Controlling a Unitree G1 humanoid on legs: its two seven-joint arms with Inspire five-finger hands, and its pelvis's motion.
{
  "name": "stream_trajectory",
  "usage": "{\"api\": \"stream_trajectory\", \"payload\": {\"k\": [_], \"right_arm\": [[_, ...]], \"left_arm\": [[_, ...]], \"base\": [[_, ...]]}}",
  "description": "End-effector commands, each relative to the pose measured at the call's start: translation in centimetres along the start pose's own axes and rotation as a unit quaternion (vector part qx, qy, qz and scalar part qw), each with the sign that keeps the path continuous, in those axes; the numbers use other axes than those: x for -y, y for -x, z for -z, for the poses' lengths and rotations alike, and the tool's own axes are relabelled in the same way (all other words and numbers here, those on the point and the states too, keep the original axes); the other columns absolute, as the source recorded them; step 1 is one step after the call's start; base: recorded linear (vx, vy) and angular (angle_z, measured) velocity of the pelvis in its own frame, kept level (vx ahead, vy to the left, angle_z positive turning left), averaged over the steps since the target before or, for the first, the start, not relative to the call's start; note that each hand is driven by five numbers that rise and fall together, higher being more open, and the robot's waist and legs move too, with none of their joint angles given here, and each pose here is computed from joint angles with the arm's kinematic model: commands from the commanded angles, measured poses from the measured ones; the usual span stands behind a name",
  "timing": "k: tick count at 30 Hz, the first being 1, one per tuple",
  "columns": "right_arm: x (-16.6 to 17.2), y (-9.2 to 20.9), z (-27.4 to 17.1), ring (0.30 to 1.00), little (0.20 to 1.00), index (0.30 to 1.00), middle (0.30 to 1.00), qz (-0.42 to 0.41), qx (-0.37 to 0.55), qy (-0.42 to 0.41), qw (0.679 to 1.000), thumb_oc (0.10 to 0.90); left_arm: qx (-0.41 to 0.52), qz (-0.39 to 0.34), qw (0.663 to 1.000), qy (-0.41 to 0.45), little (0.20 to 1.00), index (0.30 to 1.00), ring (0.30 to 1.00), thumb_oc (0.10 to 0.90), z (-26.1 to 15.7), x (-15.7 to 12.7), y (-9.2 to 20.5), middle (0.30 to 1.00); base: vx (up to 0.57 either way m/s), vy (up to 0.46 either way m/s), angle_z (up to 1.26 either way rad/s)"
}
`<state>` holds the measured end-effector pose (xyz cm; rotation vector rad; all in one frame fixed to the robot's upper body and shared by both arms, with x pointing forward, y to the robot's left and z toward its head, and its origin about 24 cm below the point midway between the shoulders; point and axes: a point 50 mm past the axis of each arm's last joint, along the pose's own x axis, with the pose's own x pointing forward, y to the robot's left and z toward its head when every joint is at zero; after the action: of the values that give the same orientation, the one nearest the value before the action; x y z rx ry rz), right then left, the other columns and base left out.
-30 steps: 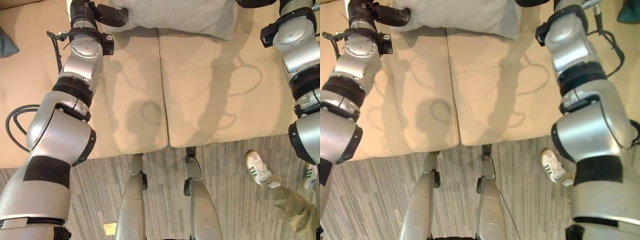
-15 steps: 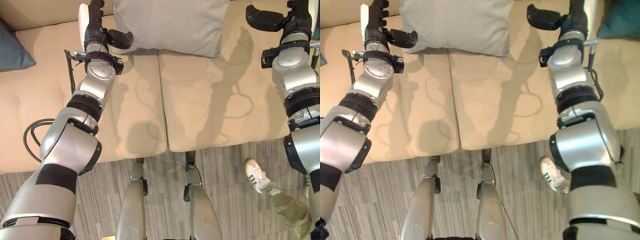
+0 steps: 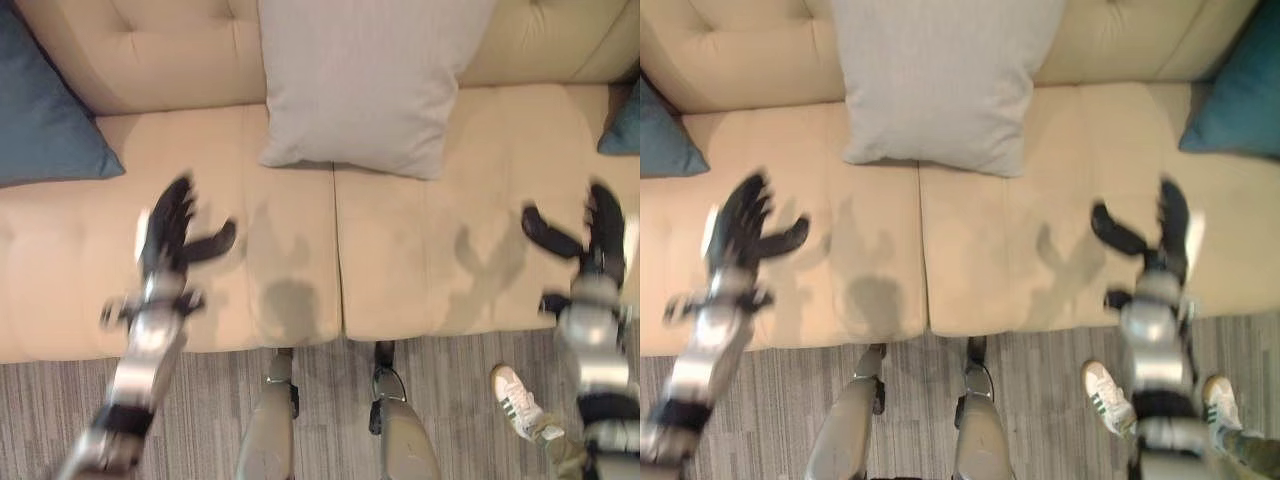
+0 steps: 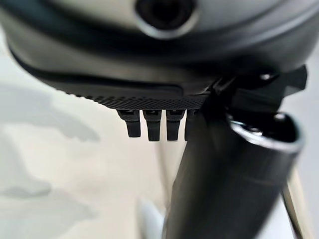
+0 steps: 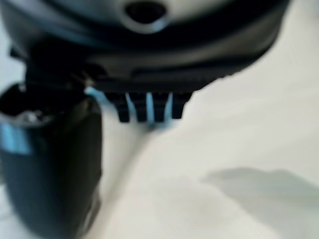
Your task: Pick up all the scattered cushions and arrange them neatly on the sofa.
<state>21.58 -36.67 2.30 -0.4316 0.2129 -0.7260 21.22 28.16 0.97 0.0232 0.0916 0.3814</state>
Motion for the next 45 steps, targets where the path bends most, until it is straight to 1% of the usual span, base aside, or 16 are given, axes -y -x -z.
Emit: {"api": "stream_trajectory", "payload": {"k": [1,3,4,7,9,10,11,13,16,19,23,24,29,40,43,45], "right_arm": [[4.5,0.1,1.7,0.900,0.900,0.900,0.900,0.030,-0.004,0.087,0.996,0.800],[4.6,1.9,4.8,0.900,0.900,0.900,0.900,0.007,-0.055,0.122,0.991,0.800],[4.6,1.9,4.8,0.900,0.900,0.900,0.900,0.007,-0.056,0.122,0.991,0.800],[2.8,5.6,10.5,0.900,0.900,0.900,0.900,-0.044,-0.186,0.077,0.979,0.800],[2.2,6.7,11.8,0.900,0.900,0.900,0.900,-0.059,-0.222,0.069,0.971,0.800],[1.5,8.3,13.5,0.900,0.900,0.900,0.900,-0.080,-0.267,0.066,0.958,0.800],[1.5,8.3,13.5,0.900,0.900,0.900,0.900,-0.080,-0.266,0.066,0.958,0.800],[0.5,10.7,15.7,0.900,0.900,0.900,0.900,-0.114,-0.330,0.083,0.933,0.800],[-0.1,12.9,17.3,0.900,0.900,0.900,0.900,-0.151,-0.378,0.113,0.906,0.800],[0.4,17.7,19.9,0.900,0.900,0.900,0.900,-0.184,-0.470,0.134,0.853,0.800],[0.6,19.6,20.7,0.900,0.900,0.900,0.900,-0.195,-0.506,0.131,0.830,0.800],[0.7,20.6,21.0,0.900,0.900,0.900,0.900,-0.216,-0.521,0.141,0.813,0.800],[0.2,20.6,20.9,0.900,0.900,0.900,0.900,-0.239,-0.518,0.148,0.808,0.800],[-2.9,14.8,17.6,0.900,0.900,0.900,0.900,-0.303,-0.381,0.173,0.856,0.800],[-3.8,14.2,17.0,0.900,0.900,0.900,0.900,-0.331,-0.354,0.203,0.851,0.800],[-4.5,14.5,16.9,0.900,0.900,0.900,0.900,-0.365,-0.337,0.238,0.835,0.800]], "left_arm": [[-0.043,-0.085,0.995,0.020,0.900,0.900,0.900,0.800,2.5,-4.1,-0.3,0.900],[-0.130,-0.124,0.983,-0.028,0.900,0.900,0.900,0.800,6.4,-6.3,2.2,0.900],[-0.130,-0.124,0.983,-0.028,0.900,0.900,0.900,0.800,6.4,-6.3,2.2,0.900],[-0.308,-0.162,0.931,-0.110,0.900,0.900,0.900,0.800,12.4,-8.9,7.4,0.900],[-0.349,-0.153,0.914,-0.141,0.900,0.900,0.900,0.800,13.5,-9.3,8.7,0.900],[-0.412,-0.130,0.886,-0.169,0.900,0.900,0.900,0.800,15.1,-9.2,11.0,0.900],[-0.412,-0.131,0.886,-0.169,0.900,0.900,0.900,0.800,15.1,-9.2,11.0,0.900],[-0.479,-0.086,0.846,-0.218,0.900,0.900,0.900,0.800,16.6,-8.9,13.6,0.900],[-0.509,-0.067,0.818,-0.260,0.900,0.900,0.900,0.800,17.2,-8.8,15.1,0.900],[-0.524,-0.036,0.822,-0.220,0.900,0.900,0.900,0.800,18.1,-6.6,15.7,0.900],[-0.516,0.014,0.828,-0.216,0.900,0.900,0.900,0.800,18.4,-4.8,15.3,0.900],[-0.496,0.073,0.836,-0.222,0.900,0.900,0.900,0.800,18.5,-2.7,14.7,0.900],[-0.487,0.093,0.841,-0.219,0.900,0.900,0.900,0.800,18.5,-1.5,13.9,0.900],[-0.497,0.110,0.830,-0.228,0.900,0.900,0.900,0.800,18.4,-2.3,14.1,0.900],[-0.478,0.138,0.832,-0.246,0.900,0.900,0.900,0.800,18.1,-1.5,12.9,0.900],[-0.438,0.158,0.847,-0.257,0.900,0.900,0.900,0.800,17.2,-0.2,10.2,0.900]], "base": [[0.13,-0.071,0.31],[0.11,-0.065,0.15],[0.08,-0.060,0.02],[0.08,-0.060,0.01],[0.04,-0.028,0.03],[0.03,-0.014,0.00],[0.03,-0.024,-0.02],[0.00,0.000,0.00],[0.01,-0.005,-0.04],[0.02,-0.014,-0.03],[0.01,-0.012,0.02],[0.00,0.000,0.00],[-0.03,-0.022,-0.03],[-0.08,-0.139,-0.07],[-0.29,-0.129,-0.08],[-0.41,-0.091,0.31]]}}
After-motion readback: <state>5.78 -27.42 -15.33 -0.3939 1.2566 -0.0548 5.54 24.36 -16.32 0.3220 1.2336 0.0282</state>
